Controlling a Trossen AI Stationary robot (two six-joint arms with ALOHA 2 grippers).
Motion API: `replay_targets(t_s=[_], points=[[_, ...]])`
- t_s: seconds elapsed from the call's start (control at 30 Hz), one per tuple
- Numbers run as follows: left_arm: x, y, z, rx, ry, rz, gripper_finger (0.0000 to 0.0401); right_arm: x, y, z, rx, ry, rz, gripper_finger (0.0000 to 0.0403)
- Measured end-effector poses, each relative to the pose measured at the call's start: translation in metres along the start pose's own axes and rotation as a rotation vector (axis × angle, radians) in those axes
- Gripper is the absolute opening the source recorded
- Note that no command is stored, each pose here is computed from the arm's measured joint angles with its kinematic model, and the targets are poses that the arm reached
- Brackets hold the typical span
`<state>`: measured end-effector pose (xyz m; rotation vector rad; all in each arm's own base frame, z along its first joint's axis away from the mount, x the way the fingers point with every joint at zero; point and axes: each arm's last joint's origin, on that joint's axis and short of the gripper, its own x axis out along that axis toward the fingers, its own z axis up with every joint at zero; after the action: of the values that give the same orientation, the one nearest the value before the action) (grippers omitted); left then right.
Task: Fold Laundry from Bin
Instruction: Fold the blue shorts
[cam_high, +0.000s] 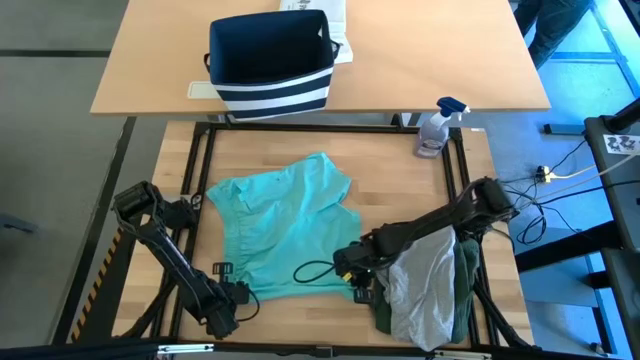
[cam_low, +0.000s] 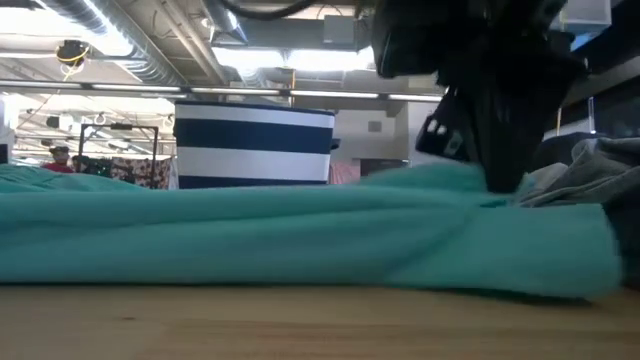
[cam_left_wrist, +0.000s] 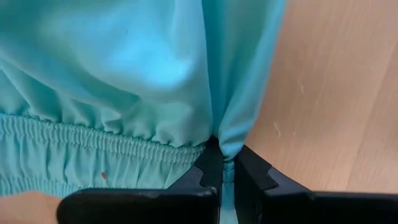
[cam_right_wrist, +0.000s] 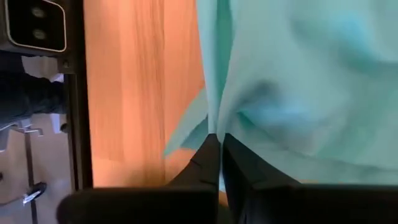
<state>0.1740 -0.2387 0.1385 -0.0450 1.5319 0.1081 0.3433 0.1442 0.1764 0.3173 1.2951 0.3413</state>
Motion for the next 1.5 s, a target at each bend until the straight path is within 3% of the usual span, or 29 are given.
replay_targets(t_s=[0.2, 0.33, 0.47, 0.6, 0.83, 1.1, 1.3, 1.5], points=[[0.0, 0.0, 0.0, 0.0, -0.001, -0.004, 0.0012, -0.02, 0.007, 0.0, 0.023, -0.041, 0.023, 0.0013], [0.0, 0.0, 0.0, 0.007, -0.001, -0.004, 0.0012, -0.018, 0.011, 0.001, 0.022, -0.041, 0.064, 0.0041], [0.0, -0.001, 0.0, 0.007, 0.0, -0.005, 0.0012, -0.018, 0.019, 0.005, 0.038, -0.091, 0.114, 0.0102], [0.0, -0.001, 0.0, 0.008, 0.001, -0.006, 0.0012, -0.016, 0.027, 0.006, 0.037, -0.162, 0.077, 0.018], [0.0, -0.001, 0.0, 0.009, 0.007, -0.019, 0.0012, -0.011, 0.052, 0.002, -0.13, -0.294, -0.027, 0.0274], [0.0, -0.004, 0.001, 0.006, 0.003, -0.045, 0.0012, 0.031, 0.067, -0.019, -0.332, -0.224, -0.163, 0.0289], [0.0, -0.004, 0.001, 0.006, 0.001, -0.05, 0.0012, 0.068, 0.068, -0.032, -0.37, -0.16, -0.226, 0.0289], [0.0, -0.007, 0.005, -0.004, 0.008, -0.103, 0.0012, 0.08, 0.066, -0.038, -0.392, -0.141, -0.303, 0.0289]])
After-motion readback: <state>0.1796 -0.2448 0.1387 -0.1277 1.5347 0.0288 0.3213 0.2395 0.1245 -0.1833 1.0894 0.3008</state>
